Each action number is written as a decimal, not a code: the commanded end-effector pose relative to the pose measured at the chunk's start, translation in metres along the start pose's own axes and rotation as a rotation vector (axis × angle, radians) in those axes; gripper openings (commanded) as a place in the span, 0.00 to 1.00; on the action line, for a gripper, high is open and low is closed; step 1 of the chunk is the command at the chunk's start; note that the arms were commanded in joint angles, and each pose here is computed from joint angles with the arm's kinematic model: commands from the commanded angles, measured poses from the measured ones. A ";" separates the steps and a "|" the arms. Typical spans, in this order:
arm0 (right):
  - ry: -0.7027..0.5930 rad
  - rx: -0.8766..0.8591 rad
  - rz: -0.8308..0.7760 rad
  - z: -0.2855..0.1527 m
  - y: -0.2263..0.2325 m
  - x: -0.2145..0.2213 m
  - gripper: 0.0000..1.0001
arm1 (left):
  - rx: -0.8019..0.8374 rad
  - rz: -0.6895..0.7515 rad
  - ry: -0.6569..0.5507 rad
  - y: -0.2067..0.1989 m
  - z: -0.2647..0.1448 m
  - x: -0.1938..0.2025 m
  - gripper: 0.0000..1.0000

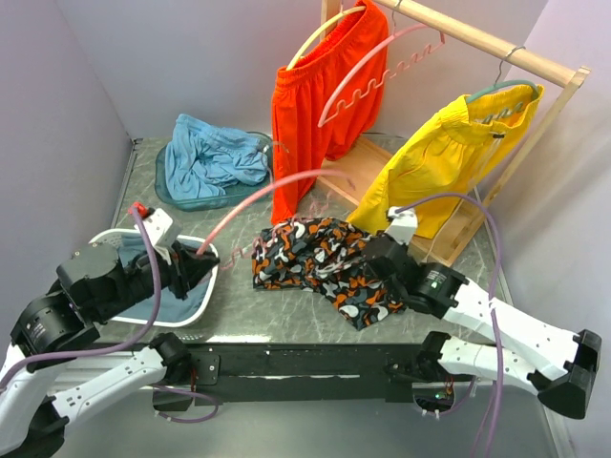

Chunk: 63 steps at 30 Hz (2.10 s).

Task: Place the shorts on the hanger

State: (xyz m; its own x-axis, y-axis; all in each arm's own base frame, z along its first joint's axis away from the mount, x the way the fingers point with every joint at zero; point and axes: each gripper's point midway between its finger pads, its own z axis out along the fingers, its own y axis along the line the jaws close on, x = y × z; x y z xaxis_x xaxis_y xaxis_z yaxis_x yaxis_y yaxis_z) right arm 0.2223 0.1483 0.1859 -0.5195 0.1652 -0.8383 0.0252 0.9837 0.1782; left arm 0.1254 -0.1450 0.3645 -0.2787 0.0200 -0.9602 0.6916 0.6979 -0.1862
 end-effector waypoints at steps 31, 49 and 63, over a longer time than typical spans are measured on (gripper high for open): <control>-0.104 -0.124 0.002 -0.066 0.038 -0.130 0.00 | 0.116 -0.032 -0.075 -0.018 -0.033 0.010 0.01; -0.097 -0.168 -0.241 -0.069 0.119 -0.184 0.00 | 0.103 -0.034 -0.191 -0.014 -0.063 0.012 0.01; -0.031 -0.547 -0.511 -0.111 0.212 -0.165 0.00 | -0.079 -0.016 -0.343 0.007 -0.084 -0.010 0.01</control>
State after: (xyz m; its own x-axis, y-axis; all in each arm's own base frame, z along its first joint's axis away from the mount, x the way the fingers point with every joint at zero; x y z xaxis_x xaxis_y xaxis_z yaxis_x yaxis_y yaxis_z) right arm 0.2300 0.3117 0.4008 -0.3850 -0.2579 -0.8862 -0.5605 0.8282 0.0025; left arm 0.0755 -0.0914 0.3513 -0.1768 -0.1455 -0.9734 0.6492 0.7261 -0.2265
